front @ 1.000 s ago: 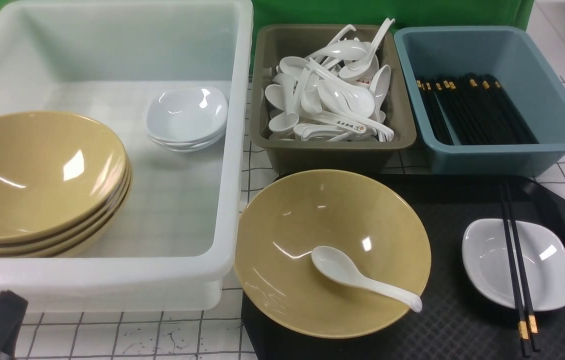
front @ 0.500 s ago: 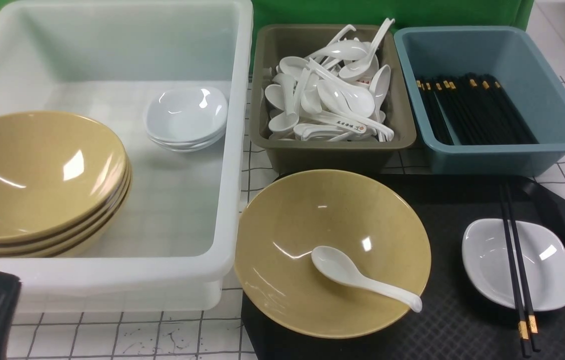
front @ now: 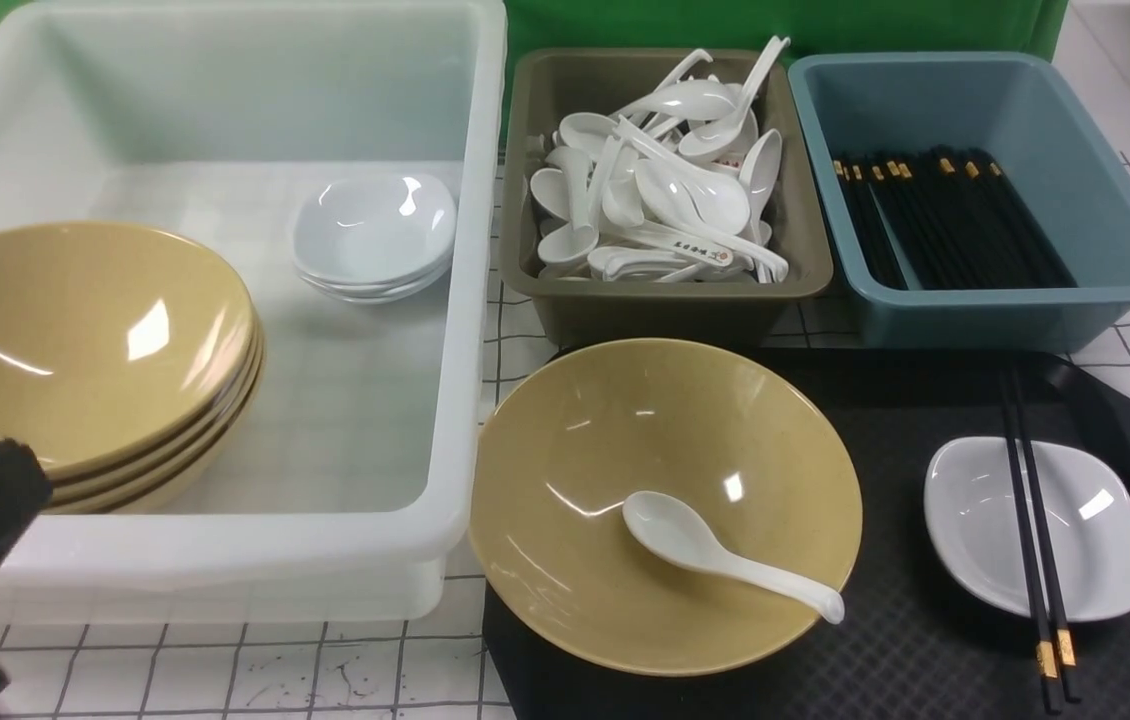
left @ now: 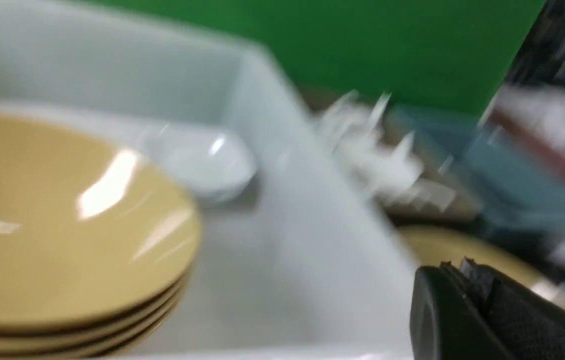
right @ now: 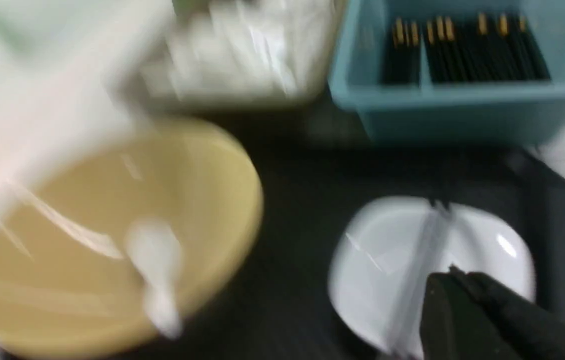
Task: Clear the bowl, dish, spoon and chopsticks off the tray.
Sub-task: Use the right arm to grab the chopsticks
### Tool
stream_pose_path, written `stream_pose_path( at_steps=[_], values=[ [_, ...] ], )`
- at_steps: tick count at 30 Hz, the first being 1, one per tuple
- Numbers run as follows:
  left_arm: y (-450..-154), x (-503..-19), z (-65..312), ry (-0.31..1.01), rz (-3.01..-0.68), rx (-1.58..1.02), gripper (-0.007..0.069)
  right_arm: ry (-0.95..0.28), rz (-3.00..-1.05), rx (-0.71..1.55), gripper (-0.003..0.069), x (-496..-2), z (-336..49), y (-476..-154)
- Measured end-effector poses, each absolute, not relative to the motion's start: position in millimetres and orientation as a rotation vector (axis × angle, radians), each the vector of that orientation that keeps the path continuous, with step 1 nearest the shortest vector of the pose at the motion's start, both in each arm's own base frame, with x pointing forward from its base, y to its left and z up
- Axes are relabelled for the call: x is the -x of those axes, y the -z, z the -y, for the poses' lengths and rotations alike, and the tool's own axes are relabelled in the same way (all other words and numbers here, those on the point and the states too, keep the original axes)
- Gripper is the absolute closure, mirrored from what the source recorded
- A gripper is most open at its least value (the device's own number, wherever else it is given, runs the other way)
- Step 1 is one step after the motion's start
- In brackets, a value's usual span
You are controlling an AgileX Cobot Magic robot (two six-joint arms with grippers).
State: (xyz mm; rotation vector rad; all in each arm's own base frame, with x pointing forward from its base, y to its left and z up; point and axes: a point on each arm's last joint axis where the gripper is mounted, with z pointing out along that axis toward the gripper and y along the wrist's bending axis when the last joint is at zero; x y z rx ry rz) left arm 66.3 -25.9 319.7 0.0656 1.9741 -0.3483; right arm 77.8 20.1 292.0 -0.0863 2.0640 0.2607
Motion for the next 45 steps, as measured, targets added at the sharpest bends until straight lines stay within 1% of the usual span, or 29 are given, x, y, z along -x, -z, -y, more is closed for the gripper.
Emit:
stream_pose_path(
  at_steps=[1, 3, 4, 5, 7, 11, 14, 15, 16, 18, 20, 23, 24, 25, 28, 29, 34, 37, 38, 41, 45],
  values=[
    [-323, -75, 22, 0.278, -2.075, -0.095, 0.0631, -0.217, -2.143, 0.137, 0.0623, -86, -21, -296],
    [-324, -82, 18, 0.224, -2.166, -0.125, 0.0631, -0.158, -2.301, 0.223, 0.0623, -101, -23, -299],
    [-325, -92, 13, 0.155, -2.297, -0.161, 0.0631, -0.131, -2.374, 0.284, 0.0623, -109, -24, -303],
    [-326, -98, 10, 0.126, -2.363, -0.183, 0.0631, -0.116, -2.466, 0.335, 0.0623, -118, -26, -304],
    [-327, -109, 10, 0.102, -2.437, -0.231, 0.0631, -0.114, -2.579, 0.385, 0.0623, -134, -30, -304],
    [-334, -129, 29, 0.168, -2.47, -0.439, 0.0631, -0.118, -2.662, 0.425, 0.062, -160, -37, -303],
    [-339, -143, 60, 0.236, -2.446, -0.717, 0.0631, -0.105, -2.71, 0.433, 0.0605, -179, -41, -298],
    [-341, -149, 73, 0.257, -2.43, -0.809, 0.0631, -0.095, -2.733, 0.435, 0.0589, -186, -41, -296],
    [-343, -153, 82, 0.271, -2.418, -0.86, 0.0631, -0.092, -2.744, 0.437, 0.058, -189, -42, -294],
    [-346, -162, 103, 0.295, -2.388, -0.962, 0.0631, -0.087, -2.776, 0.427, 0.0512, -204, -44, -286],
    [-350, -171, 124, 0.317, -2.349, -1.046, 0.0631, -0.086, -2.792, 0.398, 0.0418, -216, -46, -278],
    [-349, -182, 157, 0.343, -2.307, -1.152, 0.0631, -0.089, -2.83, 0.358, 0.0294, -229, -49, -263],
    [-349, -186, 167, 0.352, -2.29, -1.175, 0.0631, -0.089, -2.844, 0.347, 0.0234, -235, -50, -257],
    [-346, -189, 175, 0.357, -2.283, -1.198, 0.0631, -0.09, -2.859, 0.333, 0.0197, -239, -50, -251],
    [-333, -195, 193, 0.36, -2.291, -1.249, 0.0631, -0.087, -2.908, 0.304, 0.0128, -251, -53, -234],
    [-328, -197, 196, 0.357, -2.303, -1.262, 0.0631, -0.088, -2.92, 0.288, 0.0119, -254, -53, -228],
    [-313, -205, 203, 0.334, -2.348, -1.295, 0.0631, -0.086, -2.971, 0.225, 0.011, -267, -56, -205],
    [-308, -207, 205, 0.32, -2.361, -1.309, 0.0631, -0.057, -3.016, 0.181, 0.0156, -273, -55, -190],
    [-308, -207, 205, 0.318, -2.361, -1.31, 0.0631, -0.054, -3.019, 0.177, 0.016, -273, -55, -189],
    [-308, -208, 204, 0.307, -2.352, -1.325, 0.0631, -0.034, -3.04, 0.164, 0.0226, -275, -55, -182],
    [-307, -208, 204, 0.302, -2.351, -1.327, 0.0631, -0.03, -3.046, 0.163, 0.0348, -276, -55, -179]
  ],
)
